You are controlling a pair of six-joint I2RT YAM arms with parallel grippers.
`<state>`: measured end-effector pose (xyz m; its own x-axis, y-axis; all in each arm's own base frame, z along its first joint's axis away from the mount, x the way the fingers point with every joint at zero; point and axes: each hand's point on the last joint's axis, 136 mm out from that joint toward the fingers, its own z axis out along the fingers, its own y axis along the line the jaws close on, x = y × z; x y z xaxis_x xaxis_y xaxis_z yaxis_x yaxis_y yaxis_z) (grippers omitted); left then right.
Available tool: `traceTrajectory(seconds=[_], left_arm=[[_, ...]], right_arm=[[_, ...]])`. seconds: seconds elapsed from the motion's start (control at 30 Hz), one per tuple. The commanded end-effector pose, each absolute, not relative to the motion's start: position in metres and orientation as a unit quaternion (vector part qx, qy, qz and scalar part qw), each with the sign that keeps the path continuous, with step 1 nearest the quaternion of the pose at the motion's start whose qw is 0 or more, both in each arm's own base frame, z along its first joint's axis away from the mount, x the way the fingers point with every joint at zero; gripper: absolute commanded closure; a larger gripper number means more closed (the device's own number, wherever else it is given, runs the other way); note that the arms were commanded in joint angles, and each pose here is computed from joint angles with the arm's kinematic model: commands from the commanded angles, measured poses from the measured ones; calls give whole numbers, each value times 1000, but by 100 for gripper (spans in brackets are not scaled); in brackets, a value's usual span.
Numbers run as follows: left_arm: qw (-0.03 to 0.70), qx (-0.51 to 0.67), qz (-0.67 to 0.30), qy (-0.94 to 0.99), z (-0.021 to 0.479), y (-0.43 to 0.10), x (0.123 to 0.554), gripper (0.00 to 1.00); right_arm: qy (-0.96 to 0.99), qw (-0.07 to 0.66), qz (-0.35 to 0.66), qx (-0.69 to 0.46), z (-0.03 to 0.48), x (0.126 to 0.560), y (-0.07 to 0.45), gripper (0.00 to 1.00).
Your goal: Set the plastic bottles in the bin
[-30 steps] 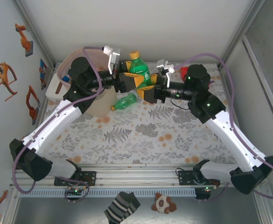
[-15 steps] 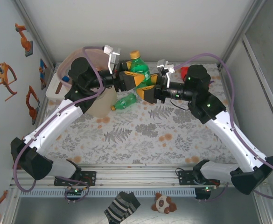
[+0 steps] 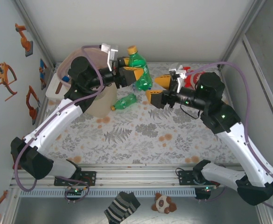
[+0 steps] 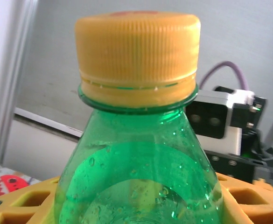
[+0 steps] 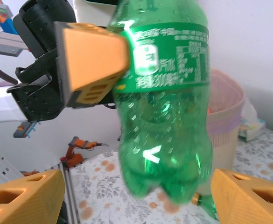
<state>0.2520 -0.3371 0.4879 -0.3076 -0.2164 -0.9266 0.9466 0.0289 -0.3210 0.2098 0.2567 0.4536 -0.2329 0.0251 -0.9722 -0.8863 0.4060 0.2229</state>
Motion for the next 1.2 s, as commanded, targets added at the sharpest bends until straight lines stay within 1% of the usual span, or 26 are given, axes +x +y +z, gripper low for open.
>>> traceTrajectory(seconds=[0.0, 0.17, 0.33, 0.43, 0.63, 0.77, 0.87, 1.07, 1.17], left_arm=[[521, 308, -583, 541, 496, -327, 278, 62], [553, 242, -552, 575, 494, -301, 317, 65], [598, 132, -492, 619, 490, -255, 365, 68], [602, 56, -476, 638, 483, -222, 393, 70], [580, -83, -448, 675, 449, -160, 437, 76], [564, -155, -417, 696, 423, -129, 457, 75], [543, -196, -420, 701, 406, -117, 472, 72], [487, -298, -371, 733, 363, -99, 492, 74], [470, -323, -369, 734, 352, -98, 499, 70]], right_arm=[[671, 539, 399, -316, 446, 213, 246, 19], [678, 541, 390, -309, 444, 214, 241, 19], [678, 544, 386, -309, 445, 213, 239, 20], [679, 546, 383, -307, 446, 213, 237, 20], [679, 548, 381, -307, 448, 211, 236, 20], [679, 549, 381, -305, 449, 211, 234, 20], [679, 549, 381, -305, 449, 210, 234, 20], [682, 550, 377, -301, 448, 210, 231, 20], [683, 550, 376, -300, 448, 210, 231, 20]])
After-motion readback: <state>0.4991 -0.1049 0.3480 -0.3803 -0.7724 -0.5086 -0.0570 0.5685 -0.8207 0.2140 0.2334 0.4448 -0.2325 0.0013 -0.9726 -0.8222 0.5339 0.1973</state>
